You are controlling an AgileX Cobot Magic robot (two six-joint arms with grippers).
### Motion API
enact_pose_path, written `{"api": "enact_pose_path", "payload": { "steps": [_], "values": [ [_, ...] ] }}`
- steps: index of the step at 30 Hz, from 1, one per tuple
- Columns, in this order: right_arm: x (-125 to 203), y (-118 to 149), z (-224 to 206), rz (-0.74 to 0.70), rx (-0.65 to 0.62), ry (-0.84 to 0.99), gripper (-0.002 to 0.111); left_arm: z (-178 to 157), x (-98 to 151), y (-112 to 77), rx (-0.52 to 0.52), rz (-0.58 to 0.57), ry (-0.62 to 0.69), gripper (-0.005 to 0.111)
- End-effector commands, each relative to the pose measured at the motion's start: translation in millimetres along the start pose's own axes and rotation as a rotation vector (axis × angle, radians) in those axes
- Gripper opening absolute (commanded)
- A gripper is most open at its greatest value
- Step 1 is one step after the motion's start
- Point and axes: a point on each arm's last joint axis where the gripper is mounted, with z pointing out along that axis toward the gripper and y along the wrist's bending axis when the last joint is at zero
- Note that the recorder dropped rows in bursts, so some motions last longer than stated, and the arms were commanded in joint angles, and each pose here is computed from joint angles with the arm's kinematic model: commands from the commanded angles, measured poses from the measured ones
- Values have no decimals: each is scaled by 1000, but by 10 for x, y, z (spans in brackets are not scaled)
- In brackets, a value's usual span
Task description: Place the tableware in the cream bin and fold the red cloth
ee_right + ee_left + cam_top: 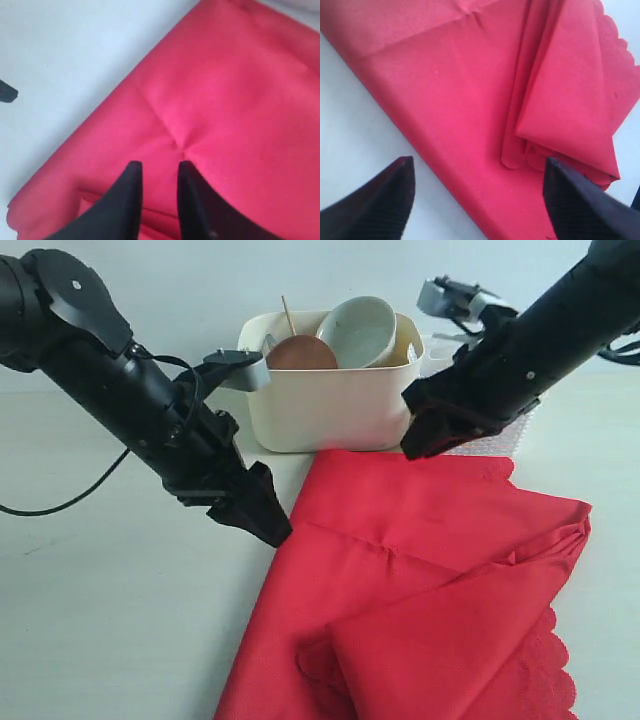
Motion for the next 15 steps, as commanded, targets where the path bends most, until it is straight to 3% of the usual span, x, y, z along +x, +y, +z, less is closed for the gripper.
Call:
{"api": "enact_pose_path", "payload": {
  "steps": [1,7,15],
  "values": [
    [109,-58,387,-31,46,55,20,174,0,-8,23,-2,21,61],
    [235,-288,844,33,146,105,20,438,19,-76,55,12,84,61],
    [443,-444,1001,43,213,298,19,782,37,-108,50,38,123,61]
  ]
}}
